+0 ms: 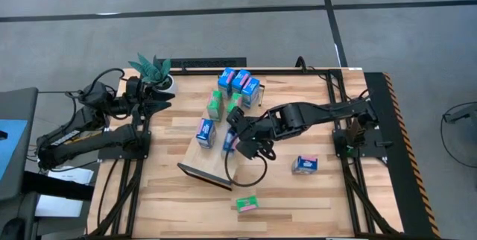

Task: Stack cereal on shelf
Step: Put the top dark blue cereal box on the shelf aligned with the other dark blue cereal box

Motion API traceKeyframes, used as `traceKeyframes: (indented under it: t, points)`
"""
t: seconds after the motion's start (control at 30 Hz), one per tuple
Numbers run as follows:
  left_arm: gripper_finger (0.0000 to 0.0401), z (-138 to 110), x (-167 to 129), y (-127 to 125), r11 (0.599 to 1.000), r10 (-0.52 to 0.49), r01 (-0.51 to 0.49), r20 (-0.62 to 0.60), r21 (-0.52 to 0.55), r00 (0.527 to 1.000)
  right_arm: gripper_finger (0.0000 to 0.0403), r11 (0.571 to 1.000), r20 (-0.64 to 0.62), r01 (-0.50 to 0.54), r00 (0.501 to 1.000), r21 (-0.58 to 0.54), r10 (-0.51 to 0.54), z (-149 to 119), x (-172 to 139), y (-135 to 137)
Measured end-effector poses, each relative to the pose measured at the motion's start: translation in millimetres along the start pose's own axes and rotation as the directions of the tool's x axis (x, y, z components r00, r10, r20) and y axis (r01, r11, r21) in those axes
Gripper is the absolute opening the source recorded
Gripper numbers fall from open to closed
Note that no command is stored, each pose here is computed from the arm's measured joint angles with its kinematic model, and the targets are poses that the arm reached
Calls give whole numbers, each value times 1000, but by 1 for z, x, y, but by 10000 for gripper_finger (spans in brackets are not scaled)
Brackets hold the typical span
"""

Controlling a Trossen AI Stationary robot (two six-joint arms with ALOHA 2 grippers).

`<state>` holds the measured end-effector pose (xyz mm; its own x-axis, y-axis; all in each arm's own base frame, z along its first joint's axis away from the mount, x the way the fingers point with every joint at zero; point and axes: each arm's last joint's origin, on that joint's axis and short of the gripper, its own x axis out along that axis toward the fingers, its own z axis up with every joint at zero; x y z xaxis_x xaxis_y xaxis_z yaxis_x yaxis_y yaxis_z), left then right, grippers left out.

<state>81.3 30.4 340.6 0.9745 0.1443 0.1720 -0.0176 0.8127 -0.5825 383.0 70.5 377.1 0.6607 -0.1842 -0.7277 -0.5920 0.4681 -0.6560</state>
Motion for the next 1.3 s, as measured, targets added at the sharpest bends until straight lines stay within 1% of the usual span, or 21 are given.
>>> traceKeyframes:
  t: [0.1, 0.2, 0.3, 0.37, 0.43, 0.5, 0.53, 0.6, 0.67, 0.7, 0.73, 0.8, 0.9, 1.0, 1.07, 1.13, 1.3]
  points:
    - [286, 0, 0, 0, 1000, 0, 0, 0, 1, 1000, 262, 999, -17, 17, 1000, 46, -17, 0, 0, 0]
    - [286, 0, 0, 0, 1000, 0, 0, -1, 12, 1000, 262, 992, -71, 79, 995, 101, -72, 2, -5, 1]
    - [286, 0, 0, 0, 1000, 1, -1, -1, 11, 1000, 256, 972, -118, 138, 986, 191, -116, 8, -10, 6]
    - [286, 0, 0, 0, 1000, 1, -1, -1, 11, 1000, 240, 954, -112, 122, 989, 276, -94, 12, -18, 14]
    - [286, 0, 0, 0, 1000, 1, -1, -1, 11, 1000, 211, 913, -52, 59, 998, 403, -42, 17, -25, 20]
    - [286, 0, 0, 0, 1000, 2, -2, 0, 11, 1000, 167, 851, 25, -56, 998, 522, 51, 20, -26, 25]
    - [286, 0, 0, 0, 1000, 5, -5, 2, 11, 1000, 141, 819, 56, -105, 994, 564, 89, 21, -25, 27]
    - [286, 0, 0, 0, 1000, 7, -7, 4, 11, 1000, 85, 773, 107, -167, 986, 612, 129, 25, -21, 28]
    - [286, 0, 0, 0, 1000, 7, -7, 4, 11, 1000, 32, 752, 145, -194, 981, 630, 131, 29, -15, 28]
    - [286, 0, 0, 0, 1000, 7, -7, 4, 11, 1000, 18, 750, 152, -198, 980, 631, 131, 31, -13, 28]
    - [286, 0, 0, 0, 1000, 7, -7, 3, 11, 1000, 14, 749, 159, -202, 979, 631, 131, 32, -12, 28]
    - [286, 0, 0, 0, 1000, 7, -7, 3, 10, 1000, 21, 735, 179, -197, 978, 648, 105, 37, -3, 26]
    - [286, 0, 0, 0, 1000, 7, -7, 2, 9, 1000, 29, 714, 148, -201, 980, 671, 137, 35, 9, 32]
    - [286, -1, 0, 1, 1000, 13, -13, -7, 4, 1000, 18, 698, 168, -194, 980, 689, 108, 36, 17, 30]
    - [286, -2, 0, 2, 1000, 21, -21, -18, -9, 1000, 9, 696, 157, -207, 978, 687, 136, 34, 20, 31]
    - [286, -2, 0, 2, 1000, 24, -24, -23, -15, 999, 7, 689, 170, -211, 977, 693, 128, 33, 23, 28]
    - [286, -3, 0, 2, 1000, 25, -25, -24, -16, 999, 23, 691, 148, -200, 980, 695, 135, 29, 33, 26]
